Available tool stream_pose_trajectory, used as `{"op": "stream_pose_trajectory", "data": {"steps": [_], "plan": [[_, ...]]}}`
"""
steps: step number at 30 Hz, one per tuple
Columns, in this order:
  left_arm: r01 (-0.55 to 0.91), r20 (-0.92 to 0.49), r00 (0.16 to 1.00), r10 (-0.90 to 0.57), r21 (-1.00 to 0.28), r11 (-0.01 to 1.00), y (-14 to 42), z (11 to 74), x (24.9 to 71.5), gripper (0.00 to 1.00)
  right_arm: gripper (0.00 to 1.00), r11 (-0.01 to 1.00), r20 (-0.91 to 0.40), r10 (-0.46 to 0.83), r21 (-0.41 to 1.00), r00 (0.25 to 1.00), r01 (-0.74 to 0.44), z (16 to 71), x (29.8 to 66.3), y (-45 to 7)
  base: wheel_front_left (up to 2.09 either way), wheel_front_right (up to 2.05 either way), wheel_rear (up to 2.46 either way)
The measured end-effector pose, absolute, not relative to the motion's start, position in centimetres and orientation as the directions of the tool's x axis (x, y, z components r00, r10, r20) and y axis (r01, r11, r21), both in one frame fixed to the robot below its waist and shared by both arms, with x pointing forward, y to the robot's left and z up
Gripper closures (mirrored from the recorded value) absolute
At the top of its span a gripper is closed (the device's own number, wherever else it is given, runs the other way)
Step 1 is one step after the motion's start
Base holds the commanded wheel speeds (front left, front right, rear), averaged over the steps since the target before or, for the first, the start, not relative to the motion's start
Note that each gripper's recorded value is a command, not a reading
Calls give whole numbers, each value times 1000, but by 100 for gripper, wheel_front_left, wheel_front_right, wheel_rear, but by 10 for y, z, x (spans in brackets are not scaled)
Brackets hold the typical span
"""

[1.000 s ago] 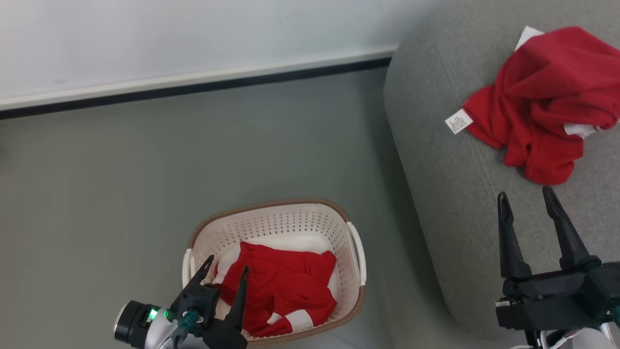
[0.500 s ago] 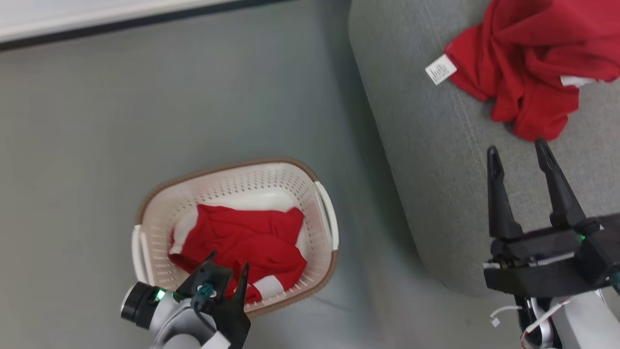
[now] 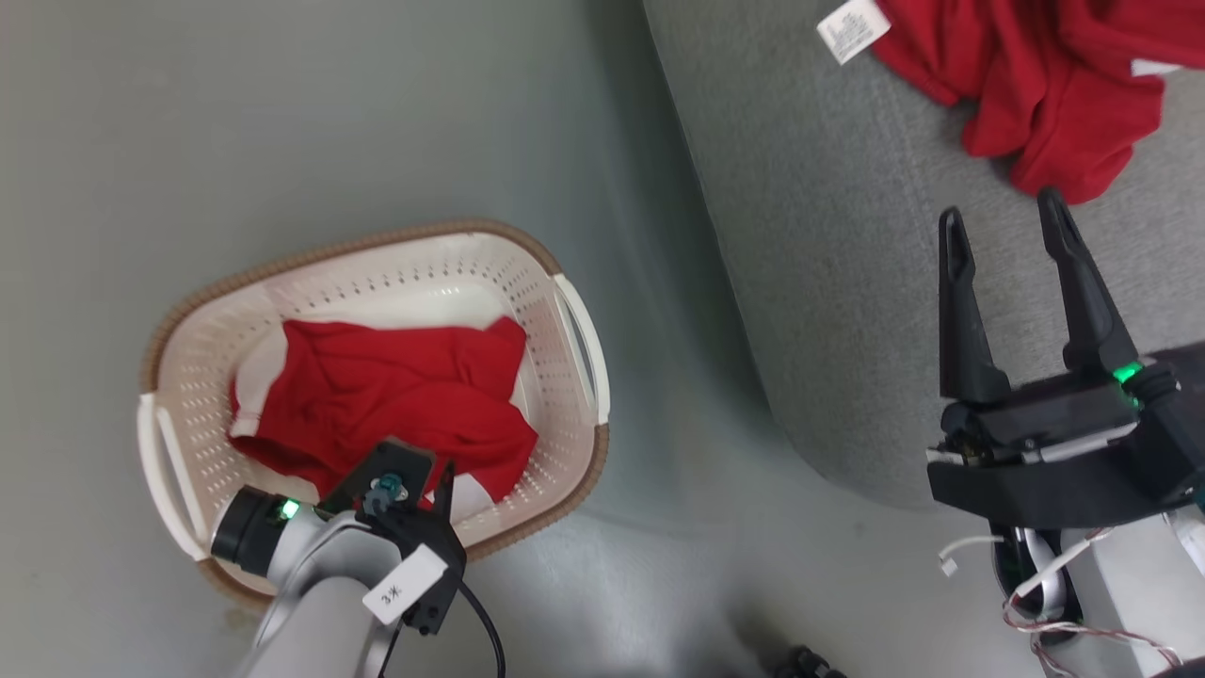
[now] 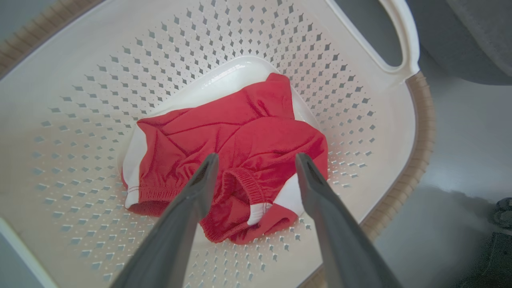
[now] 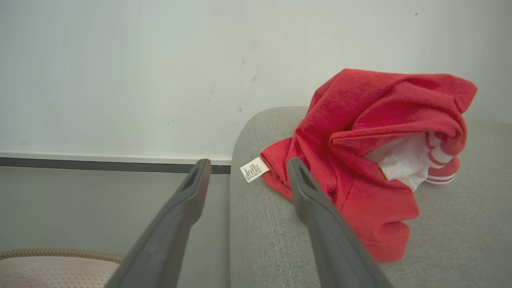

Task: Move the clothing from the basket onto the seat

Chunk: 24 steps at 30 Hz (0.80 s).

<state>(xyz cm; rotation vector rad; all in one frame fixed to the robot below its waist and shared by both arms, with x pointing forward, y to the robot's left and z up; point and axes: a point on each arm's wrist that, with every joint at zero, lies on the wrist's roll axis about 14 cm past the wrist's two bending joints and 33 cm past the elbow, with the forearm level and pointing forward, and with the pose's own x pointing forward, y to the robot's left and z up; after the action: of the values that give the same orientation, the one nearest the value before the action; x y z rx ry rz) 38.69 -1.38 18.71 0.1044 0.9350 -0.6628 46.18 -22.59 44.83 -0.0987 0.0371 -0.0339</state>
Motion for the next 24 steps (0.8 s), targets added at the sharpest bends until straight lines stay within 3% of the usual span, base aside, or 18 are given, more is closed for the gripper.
{"op": "stream_pose_trajectory", "data": {"steps": [24], "plan": [[562,-861,256,-440,-237,792,-23,78,393,0,0,993,-161,-5,-117,987,-14,361,505,-220,0,0,0]]}}
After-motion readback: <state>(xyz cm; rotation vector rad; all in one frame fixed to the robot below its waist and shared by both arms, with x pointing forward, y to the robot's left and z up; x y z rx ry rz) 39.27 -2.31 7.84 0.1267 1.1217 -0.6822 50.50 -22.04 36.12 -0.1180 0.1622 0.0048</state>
